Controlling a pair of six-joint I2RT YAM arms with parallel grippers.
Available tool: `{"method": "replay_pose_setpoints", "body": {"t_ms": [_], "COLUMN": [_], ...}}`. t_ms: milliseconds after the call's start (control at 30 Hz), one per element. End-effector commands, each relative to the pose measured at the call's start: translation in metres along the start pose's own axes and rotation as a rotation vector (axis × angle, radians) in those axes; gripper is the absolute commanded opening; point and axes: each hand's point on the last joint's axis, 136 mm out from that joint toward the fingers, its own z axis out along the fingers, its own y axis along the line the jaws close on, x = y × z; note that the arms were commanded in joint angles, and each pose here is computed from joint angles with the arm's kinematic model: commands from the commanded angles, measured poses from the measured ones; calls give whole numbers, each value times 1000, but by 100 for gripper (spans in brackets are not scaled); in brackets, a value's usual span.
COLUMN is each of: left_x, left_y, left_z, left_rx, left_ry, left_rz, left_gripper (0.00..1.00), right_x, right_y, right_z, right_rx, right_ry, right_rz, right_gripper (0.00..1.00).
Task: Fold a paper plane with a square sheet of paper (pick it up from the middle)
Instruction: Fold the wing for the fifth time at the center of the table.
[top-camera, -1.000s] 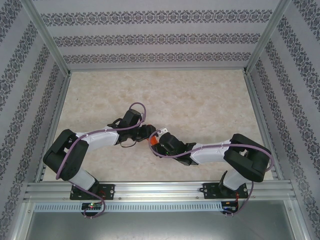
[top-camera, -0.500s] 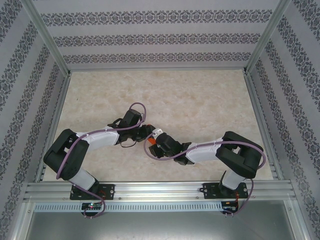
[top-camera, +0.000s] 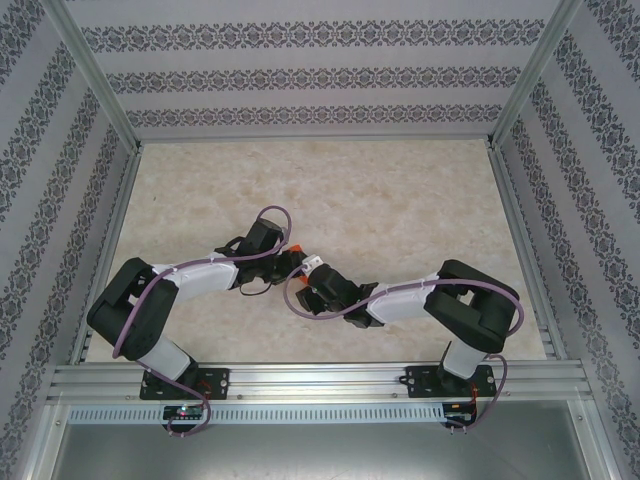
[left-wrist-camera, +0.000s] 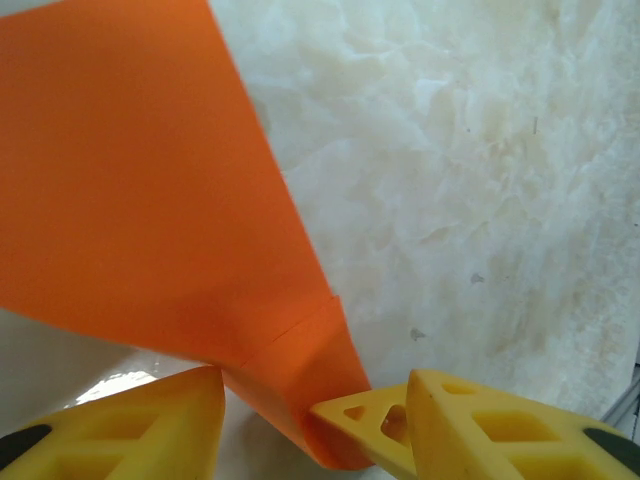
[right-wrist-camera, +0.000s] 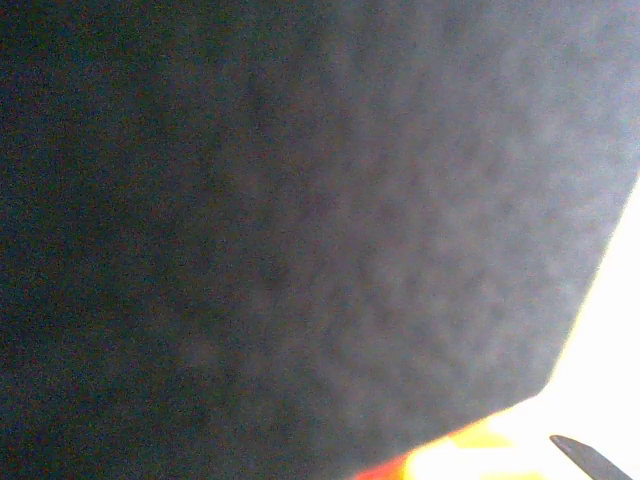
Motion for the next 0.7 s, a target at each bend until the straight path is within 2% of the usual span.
{"method": "replay_pose_setpoints", "body": {"t_ms": [0, 133, 233, 367, 667], "left_x": [-7, -9, -9, -11, -19], "left_y": [-26, -29, -28, -25, -8], "left_z": [-4, -5, -5, -7, -16], "left_rx": [73, 76, 69, 45, -25], "left_ry": [-14, -18, -18, -27, -76], "left_rz": [51, 54, 57, 59, -22], "left_gripper": [51, 51, 47, 47, 54], "right_x": [-3, -1, -3, -7, -10], "right_y": [11, 8, 9, 8, 3], "right_z": [5, 5, 4, 0, -7], "right_rx": [-25, -12, -19, -11, 8], "right_ry": [4, 9, 6, -9, -38], "right_rz": [-60, -58, -50, -47, -55], "right_gripper": [38, 34, 25, 22, 7]}}
